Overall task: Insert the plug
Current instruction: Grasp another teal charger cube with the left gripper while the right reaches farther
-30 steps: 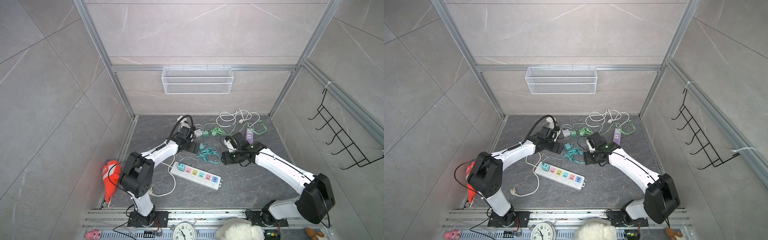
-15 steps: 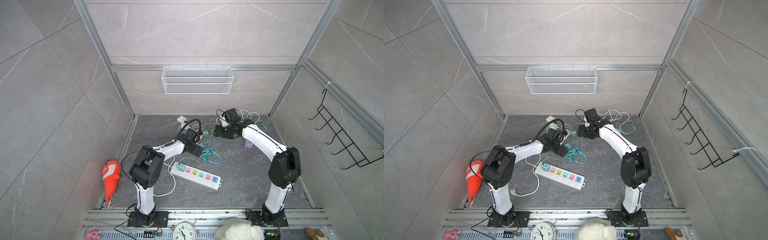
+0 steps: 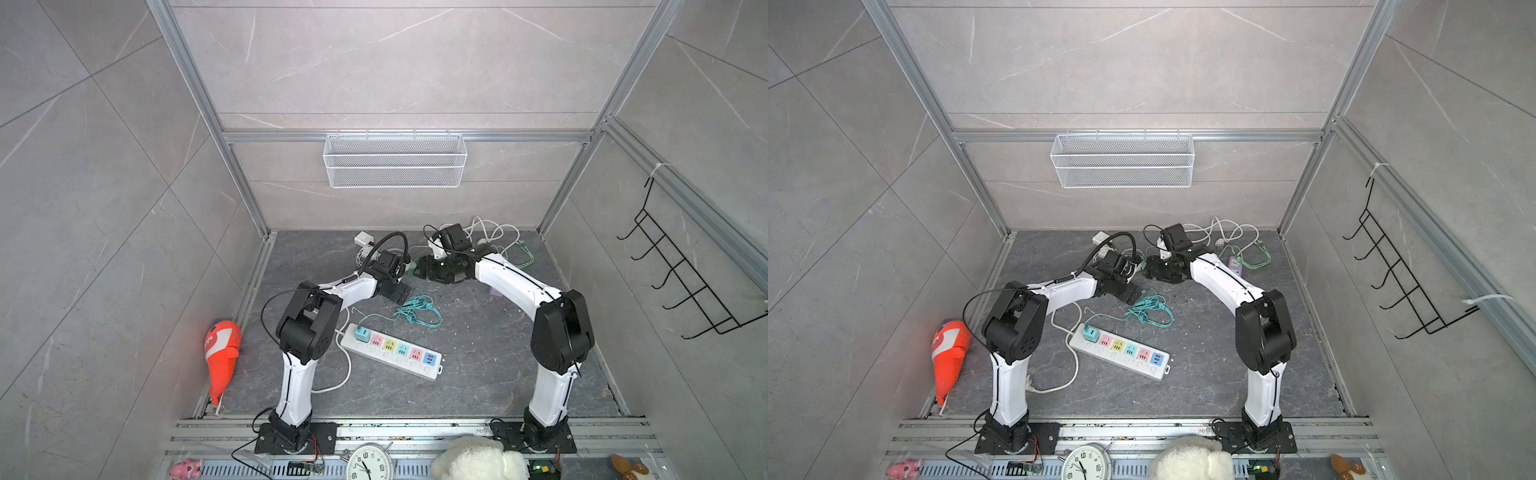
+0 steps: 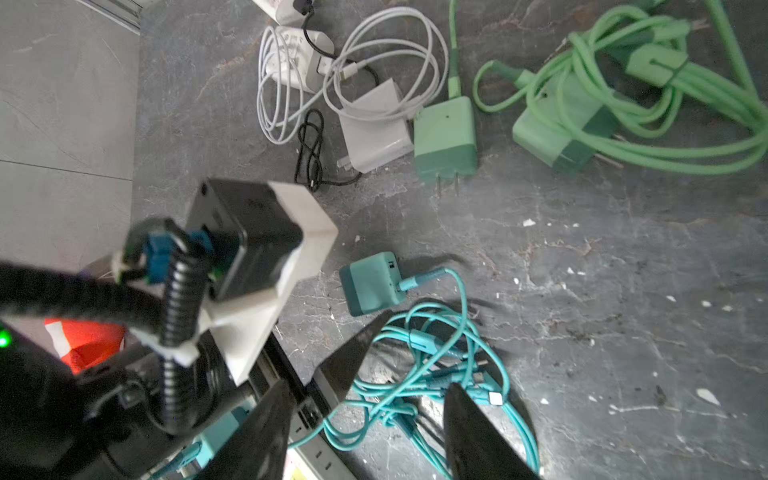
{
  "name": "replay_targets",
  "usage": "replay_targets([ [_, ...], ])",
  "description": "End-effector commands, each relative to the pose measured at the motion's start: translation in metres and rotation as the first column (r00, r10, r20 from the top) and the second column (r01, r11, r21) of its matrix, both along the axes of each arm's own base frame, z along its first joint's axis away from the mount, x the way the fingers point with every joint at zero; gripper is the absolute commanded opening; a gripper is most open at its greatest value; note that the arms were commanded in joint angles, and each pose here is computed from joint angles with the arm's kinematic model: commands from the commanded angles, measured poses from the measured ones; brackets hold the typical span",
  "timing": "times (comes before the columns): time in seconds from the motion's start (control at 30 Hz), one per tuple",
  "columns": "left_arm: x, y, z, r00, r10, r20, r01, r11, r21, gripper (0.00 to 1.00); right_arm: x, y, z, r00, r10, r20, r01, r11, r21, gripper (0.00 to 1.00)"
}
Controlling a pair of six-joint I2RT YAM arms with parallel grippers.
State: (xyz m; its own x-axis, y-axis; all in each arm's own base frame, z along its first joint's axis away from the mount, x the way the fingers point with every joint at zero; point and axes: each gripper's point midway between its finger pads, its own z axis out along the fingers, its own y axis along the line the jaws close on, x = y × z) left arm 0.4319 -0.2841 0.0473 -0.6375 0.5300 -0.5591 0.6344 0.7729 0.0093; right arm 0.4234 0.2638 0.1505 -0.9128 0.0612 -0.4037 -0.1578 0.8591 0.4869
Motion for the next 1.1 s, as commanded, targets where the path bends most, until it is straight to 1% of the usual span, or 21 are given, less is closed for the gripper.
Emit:
replay_targets([
  [0.0,0.006,0.004,0.002,1.0,-0.02,-0.008,0.02,1.0,-0.007,0.82,-0.005,-0.007,0.03,0.998,-0.009,0.057,0.006,0.999,0.05,0.61],
  [0.07,0.005,0.002,0.002,0.999,-0.035,-0.014,0.035,0.999,-0.011,0.81,-0.006,-0.013,0.032,0.998,-0.016,0.063,0.013,0.999,0.049,0.61],
  [0.27,-0.001,0.005,-0.01,0.997,-0.055,-0.05,0.056,0.998,0.02,0.77,-0.009,-0.025,0.03,0.998,-0.035,0.06,0.032,0.998,0.048,0.61],
  [0.43,-0.007,-0.003,-0.015,0.992,-0.102,-0.072,0.102,0.995,-0.006,0.77,-0.01,-0.028,0.026,0.998,-0.035,0.052,0.032,0.998,0.055,0.61],
  [0.6,-0.007,-0.005,-0.02,0.989,-0.118,-0.086,0.118,0.993,0.0,0.72,-0.014,-0.03,0.026,0.998,-0.026,0.054,0.023,0.998,0.054,0.61],
  [0.77,-0.005,-0.005,-0.02,0.989,-0.129,-0.078,0.13,0.991,0.005,0.71,-0.019,-0.035,0.026,0.998,-0.02,0.057,0.017,0.999,0.048,0.61],
  [0.8,-0.005,-0.006,-0.021,0.988,-0.133,-0.083,0.134,0.991,0.006,0.69,-0.02,-0.037,0.025,0.998,-0.022,0.057,0.02,0.999,0.046,0.61],
  [0.87,-0.007,-0.006,-0.022,0.986,-0.137,-0.099,0.138,0.99,0.012,0.61,-0.021,-0.043,0.025,0.998,-0.033,0.059,0.031,0.999,0.041,0.61],
  [1.03,-0.016,0.0,-0.025,0.98,-0.146,-0.139,0.152,0.988,0.038,0.46,-0.023,-0.057,0.024,0.997,-0.061,0.056,0.059,0.997,0.039,0.61],
  [1.07,-0.018,0.001,-0.024,0.979,-0.147,-0.143,0.154,0.987,0.038,0.41,-0.024,-0.06,0.023,0.996,-0.07,0.052,0.068,0.997,0.04,0.61],
])
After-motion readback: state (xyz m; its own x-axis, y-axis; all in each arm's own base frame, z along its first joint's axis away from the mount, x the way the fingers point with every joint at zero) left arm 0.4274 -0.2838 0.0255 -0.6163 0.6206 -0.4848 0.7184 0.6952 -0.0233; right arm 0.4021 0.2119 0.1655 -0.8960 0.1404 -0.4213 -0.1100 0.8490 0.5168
